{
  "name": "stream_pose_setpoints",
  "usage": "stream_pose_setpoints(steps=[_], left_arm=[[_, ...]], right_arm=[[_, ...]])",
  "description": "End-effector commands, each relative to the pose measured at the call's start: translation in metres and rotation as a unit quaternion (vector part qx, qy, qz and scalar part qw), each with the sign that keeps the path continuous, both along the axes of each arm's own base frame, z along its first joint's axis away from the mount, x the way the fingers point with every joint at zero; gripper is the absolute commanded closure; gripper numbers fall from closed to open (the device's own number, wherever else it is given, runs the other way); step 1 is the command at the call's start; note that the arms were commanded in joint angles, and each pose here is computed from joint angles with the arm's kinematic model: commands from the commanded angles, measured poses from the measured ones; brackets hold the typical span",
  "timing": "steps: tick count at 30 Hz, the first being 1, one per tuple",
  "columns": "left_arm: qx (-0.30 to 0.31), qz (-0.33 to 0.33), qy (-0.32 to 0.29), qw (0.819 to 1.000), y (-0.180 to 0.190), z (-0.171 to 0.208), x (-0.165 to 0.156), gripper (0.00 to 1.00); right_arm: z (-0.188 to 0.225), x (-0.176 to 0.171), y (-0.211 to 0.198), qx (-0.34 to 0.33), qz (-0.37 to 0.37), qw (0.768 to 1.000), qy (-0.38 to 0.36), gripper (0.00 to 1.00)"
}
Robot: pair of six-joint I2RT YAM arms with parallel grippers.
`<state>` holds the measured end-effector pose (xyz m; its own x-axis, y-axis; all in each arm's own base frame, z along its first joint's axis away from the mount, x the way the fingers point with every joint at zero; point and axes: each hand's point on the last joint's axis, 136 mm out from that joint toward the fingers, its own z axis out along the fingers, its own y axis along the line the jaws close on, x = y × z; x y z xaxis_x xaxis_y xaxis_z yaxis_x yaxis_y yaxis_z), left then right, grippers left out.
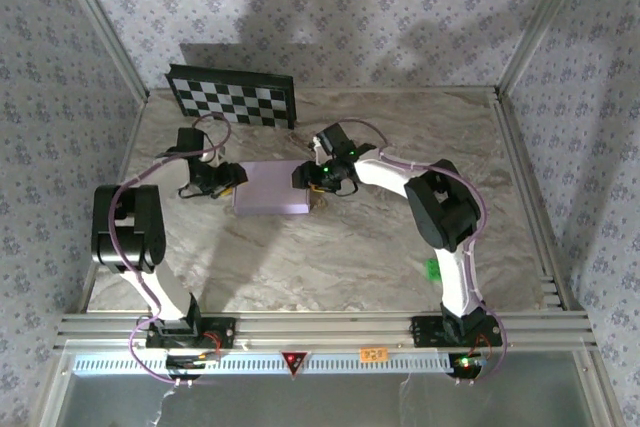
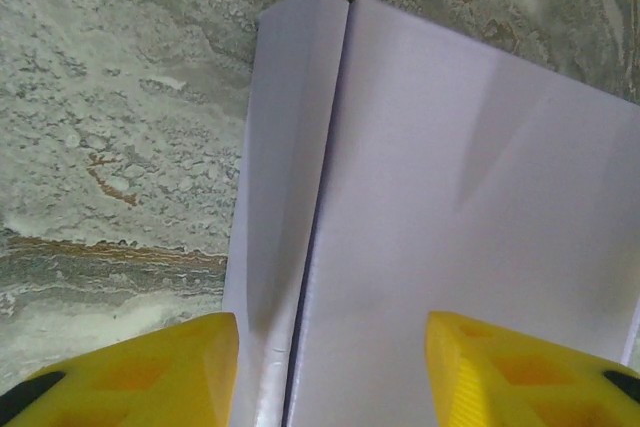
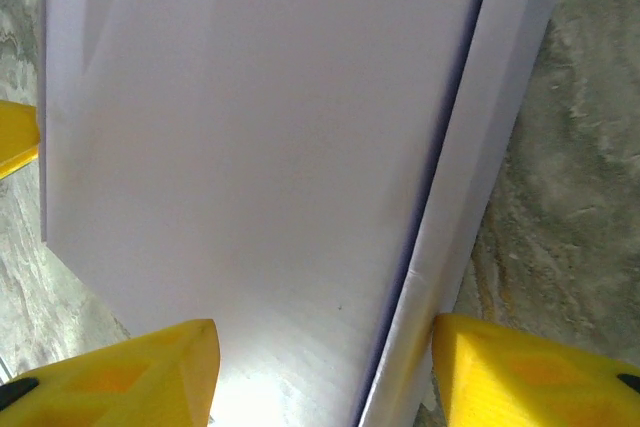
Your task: Fold the paper box
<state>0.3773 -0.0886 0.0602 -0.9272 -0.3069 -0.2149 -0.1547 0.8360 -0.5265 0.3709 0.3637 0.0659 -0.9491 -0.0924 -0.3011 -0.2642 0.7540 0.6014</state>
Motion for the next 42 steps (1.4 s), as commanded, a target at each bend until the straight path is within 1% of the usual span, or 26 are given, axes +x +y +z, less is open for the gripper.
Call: stream_pose_setpoints(steps=[1,5,8,14,19,22,25,29,31,34,38,42], left_arm=[[-0.014,-0.006,-0.012,1.0,-0.004,0.005,0.006,0.49],[-0.011,-0.001,-0.021,1.0,0.0,0.01,0.013,0.49],[-0.007,0.01,-0.032,0.999,0.01,0.016,0.022,0.49],[0.001,0.055,-0.058,0.997,0.047,0.027,0.049,0.49],[0.005,0.095,-0.078,0.992,0.083,0.035,0.073,0.49],[0.008,0.12,-0.088,0.989,0.105,0.037,0.086,0.49],[0.01,0.141,-0.097,0.985,0.124,0.039,0.099,0.49],[0.019,0.162,-0.104,0.981,0.146,0.042,0.112,0.49],[0.018,0.173,-0.105,0.979,0.155,0.041,0.119,0.49],[0.017,0.19,-0.109,0.976,0.17,0.041,0.127,0.49],[0.007,0.214,-0.102,0.972,0.198,0.037,0.13,0.48],[-0.006,0.248,-0.096,0.964,0.224,0.027,0.128,0.48]], right_arm=[[0.007,-0.001,0.015,0.014,0.008,1.0,0.004,0.41],[0.011,0.002,0.029,0.027,0.007,1.0,-0.005,0.42],[0.015,0.007,0.046,0.042,-0.002,0.999,-0.016,0.43],[0.027,0.026,0.097,0.118,-0.024,0.991,-0.056,0.43],[0.043,0.043,0.136,0.182,-0.047,0.978,-0.095,0.44],[0.06,0.051,0.155,0.22,-0.062,0.962,-0.149,0.44],[0.07,0.06,0.169,0.24,-0.072,0.948,-0.195,0.42],[0.072,0.067,0.19,0.275,-0.074,0.933,-0.219,0.42],[0.072,0.07,0.195,0.279,-0.093,0.923,-0.248,0.42],[0.077,0.067,0.212,0.279,-0.094,0.91,-0.291,0.4],[0.063,0.071,0.226,0.264,-0.09,0.918,-0.282,0.38],[0.053,0.077,0.233,0.254,-0.083,0.92,-0.285,0.36]])
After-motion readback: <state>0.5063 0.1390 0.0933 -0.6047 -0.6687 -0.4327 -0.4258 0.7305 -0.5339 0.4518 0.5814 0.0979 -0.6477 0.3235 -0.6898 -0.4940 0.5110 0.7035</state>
